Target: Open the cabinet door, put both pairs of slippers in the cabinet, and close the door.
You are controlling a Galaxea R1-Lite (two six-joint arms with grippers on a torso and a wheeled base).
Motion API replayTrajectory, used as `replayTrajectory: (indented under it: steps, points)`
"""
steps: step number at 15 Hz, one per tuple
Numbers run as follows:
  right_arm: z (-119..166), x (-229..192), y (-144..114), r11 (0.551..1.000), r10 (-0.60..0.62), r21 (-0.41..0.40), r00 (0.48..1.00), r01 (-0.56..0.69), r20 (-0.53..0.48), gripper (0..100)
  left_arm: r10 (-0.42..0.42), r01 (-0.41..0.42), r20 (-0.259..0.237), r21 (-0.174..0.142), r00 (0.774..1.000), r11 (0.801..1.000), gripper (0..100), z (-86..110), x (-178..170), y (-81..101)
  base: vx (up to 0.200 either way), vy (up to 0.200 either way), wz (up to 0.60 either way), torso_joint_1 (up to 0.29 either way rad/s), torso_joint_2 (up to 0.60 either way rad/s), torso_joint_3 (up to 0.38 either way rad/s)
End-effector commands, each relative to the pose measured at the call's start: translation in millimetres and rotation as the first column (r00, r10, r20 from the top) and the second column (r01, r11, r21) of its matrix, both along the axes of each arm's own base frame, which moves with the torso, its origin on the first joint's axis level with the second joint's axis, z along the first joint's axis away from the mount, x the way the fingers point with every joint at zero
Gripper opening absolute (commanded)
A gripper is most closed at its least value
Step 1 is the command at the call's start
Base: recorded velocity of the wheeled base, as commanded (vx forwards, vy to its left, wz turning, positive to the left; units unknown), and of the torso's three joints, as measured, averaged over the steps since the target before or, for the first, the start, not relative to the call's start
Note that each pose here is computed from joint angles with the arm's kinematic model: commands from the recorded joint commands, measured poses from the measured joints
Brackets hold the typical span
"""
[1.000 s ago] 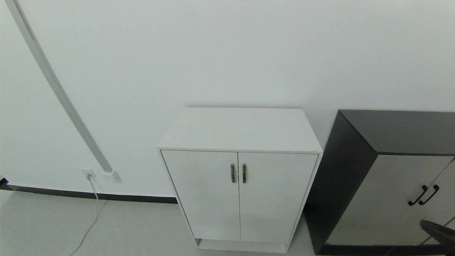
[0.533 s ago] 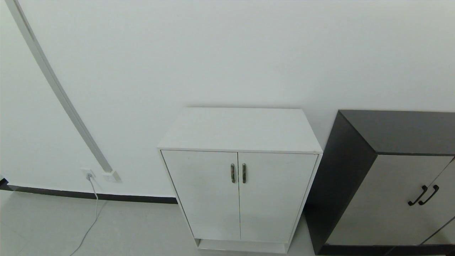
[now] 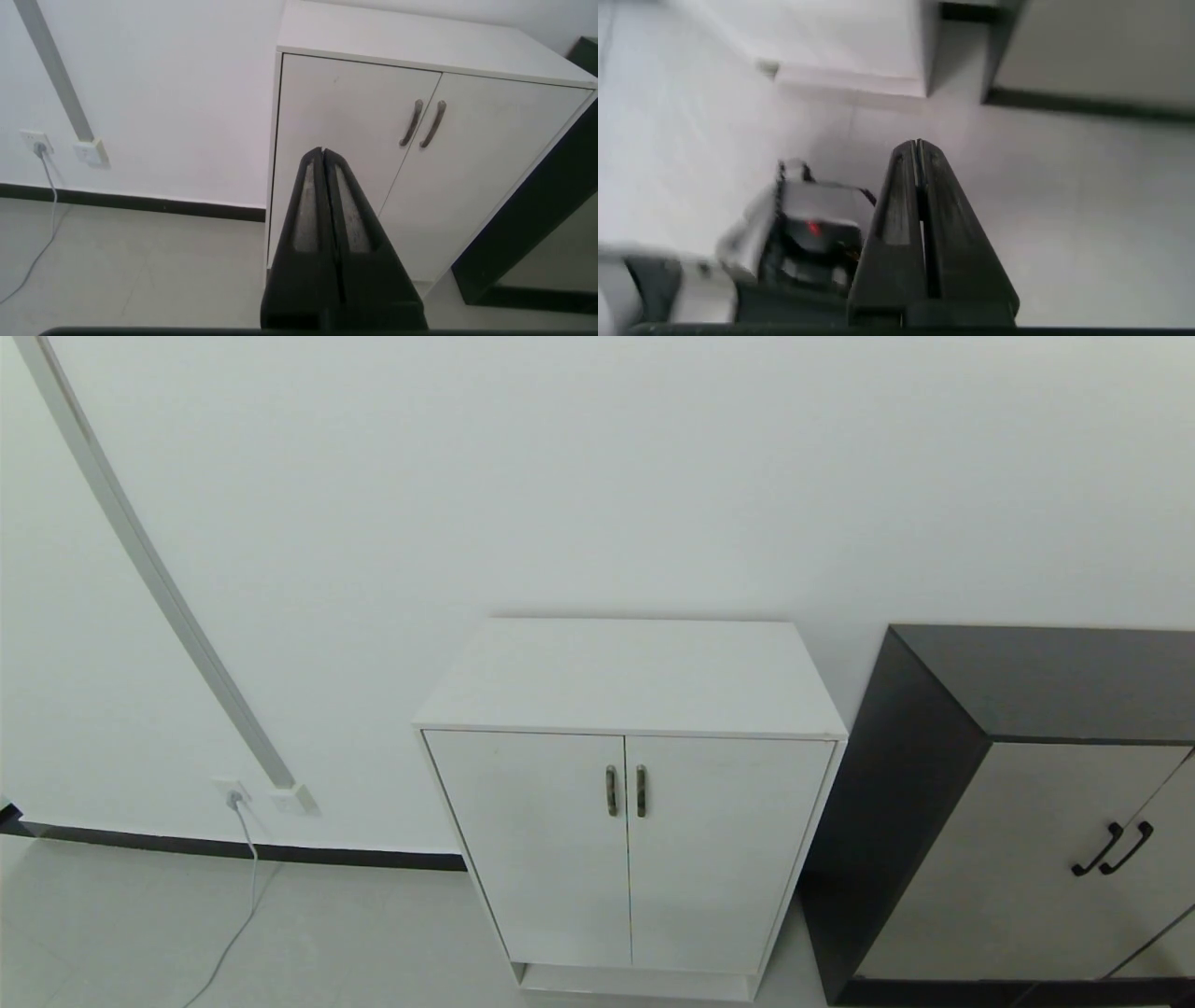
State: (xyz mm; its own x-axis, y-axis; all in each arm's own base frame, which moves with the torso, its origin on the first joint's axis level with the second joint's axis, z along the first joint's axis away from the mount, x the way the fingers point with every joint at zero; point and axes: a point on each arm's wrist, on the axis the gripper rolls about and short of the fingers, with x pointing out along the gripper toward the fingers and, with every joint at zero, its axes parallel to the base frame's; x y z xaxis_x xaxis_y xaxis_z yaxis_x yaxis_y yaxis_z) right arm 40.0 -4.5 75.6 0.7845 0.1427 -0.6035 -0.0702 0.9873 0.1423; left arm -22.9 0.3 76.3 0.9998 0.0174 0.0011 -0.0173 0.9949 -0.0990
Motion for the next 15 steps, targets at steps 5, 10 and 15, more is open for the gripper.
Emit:
replayTrajectory:
  steps: [5, 10, 15]
  points:
    - [-6, 7, -4, 0.994, -0.068, 0.077, 0.989, 0.079, -0.131, 0, 0.001, -0.001, -0.001, -0.001, 1.000, 1.000, 0, 0.1, 0, 0.0, 0.000, 0.000, 0.00, 0.000, 0.00, 0.000]
    - [-8, 0, -3, 0.986, -0.156, -0.085, 0.974, 0.144, -0.164, 0, 0.001, -0.001, 0.000, -0.001, 1.000, 1.000, 0, 0.1, 0, 0.0, 0.000, 0.000, 0.00, 0.000, 0.00, 0.000]
    - [3, -33, 9, 0.981, 0.175, -0.135, 0.946, -0.142, 0.274, 0, 0.001, -0.001, -0.001, -0.001, 1.000, 1.000, 0, 0.1, 0, 0.0, 0.000, 0.000, 0.00, 0.000, 0.00, 0.000]
